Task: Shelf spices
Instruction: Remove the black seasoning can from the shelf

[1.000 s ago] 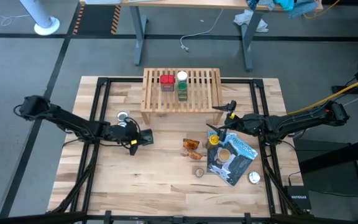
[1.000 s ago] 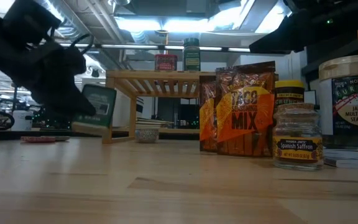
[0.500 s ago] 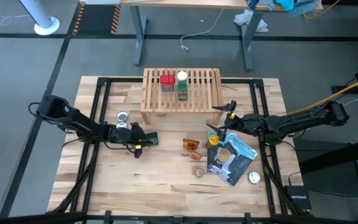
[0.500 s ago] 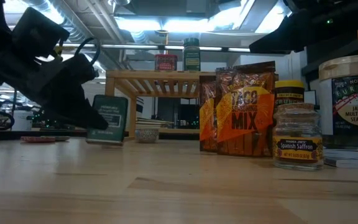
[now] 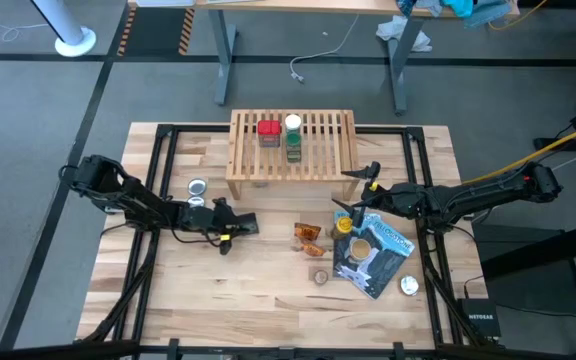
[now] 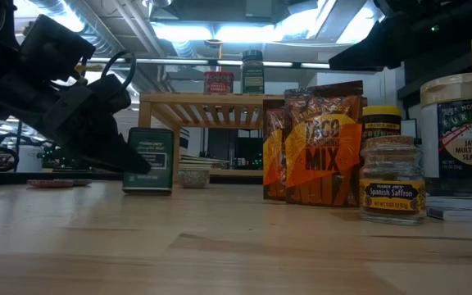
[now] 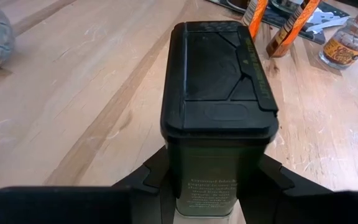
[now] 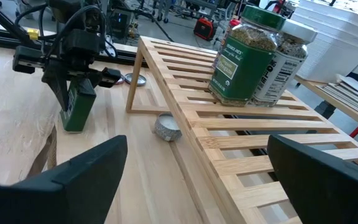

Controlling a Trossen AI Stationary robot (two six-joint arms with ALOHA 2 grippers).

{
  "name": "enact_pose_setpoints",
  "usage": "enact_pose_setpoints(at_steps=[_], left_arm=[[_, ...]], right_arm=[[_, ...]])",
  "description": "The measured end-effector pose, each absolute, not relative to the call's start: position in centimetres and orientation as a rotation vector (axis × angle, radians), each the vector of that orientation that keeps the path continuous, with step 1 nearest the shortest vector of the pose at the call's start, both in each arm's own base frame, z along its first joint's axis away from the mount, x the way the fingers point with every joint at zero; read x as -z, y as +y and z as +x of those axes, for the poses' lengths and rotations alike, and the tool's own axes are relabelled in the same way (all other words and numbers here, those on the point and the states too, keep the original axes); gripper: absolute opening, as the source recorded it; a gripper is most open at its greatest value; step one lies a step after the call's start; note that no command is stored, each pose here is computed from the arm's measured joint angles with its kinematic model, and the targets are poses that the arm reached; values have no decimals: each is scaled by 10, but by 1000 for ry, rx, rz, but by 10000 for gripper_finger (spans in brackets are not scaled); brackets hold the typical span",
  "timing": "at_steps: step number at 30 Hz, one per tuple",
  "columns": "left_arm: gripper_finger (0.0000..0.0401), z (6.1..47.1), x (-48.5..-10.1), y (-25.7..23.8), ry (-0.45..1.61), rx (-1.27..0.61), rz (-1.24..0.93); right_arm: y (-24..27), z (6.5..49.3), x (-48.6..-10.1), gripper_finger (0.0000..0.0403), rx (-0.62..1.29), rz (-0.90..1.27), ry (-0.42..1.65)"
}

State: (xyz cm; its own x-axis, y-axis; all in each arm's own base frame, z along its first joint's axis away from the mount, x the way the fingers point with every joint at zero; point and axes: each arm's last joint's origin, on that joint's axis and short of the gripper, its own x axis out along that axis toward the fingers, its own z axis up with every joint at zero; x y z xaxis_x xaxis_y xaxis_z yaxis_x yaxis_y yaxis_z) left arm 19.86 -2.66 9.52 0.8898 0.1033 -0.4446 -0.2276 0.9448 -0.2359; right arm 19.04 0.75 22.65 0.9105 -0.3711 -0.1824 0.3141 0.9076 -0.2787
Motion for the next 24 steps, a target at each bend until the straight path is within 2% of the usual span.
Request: enact_pose_setpoints(at_steps=[6, 17, 24], left_arm=[[129, 208, -98, -28, 475, -182, -288], [191, 220, -104, -30, 490, -181, -266], [198, 223, -107, -31, 465, -175, -264]], right_arm=[[8, 190, -226, 392, 357, -248, 235], [8, 190, -226, 392, 357, -247, 235], [8, 190, -226, 392, 357, -248, 236]])
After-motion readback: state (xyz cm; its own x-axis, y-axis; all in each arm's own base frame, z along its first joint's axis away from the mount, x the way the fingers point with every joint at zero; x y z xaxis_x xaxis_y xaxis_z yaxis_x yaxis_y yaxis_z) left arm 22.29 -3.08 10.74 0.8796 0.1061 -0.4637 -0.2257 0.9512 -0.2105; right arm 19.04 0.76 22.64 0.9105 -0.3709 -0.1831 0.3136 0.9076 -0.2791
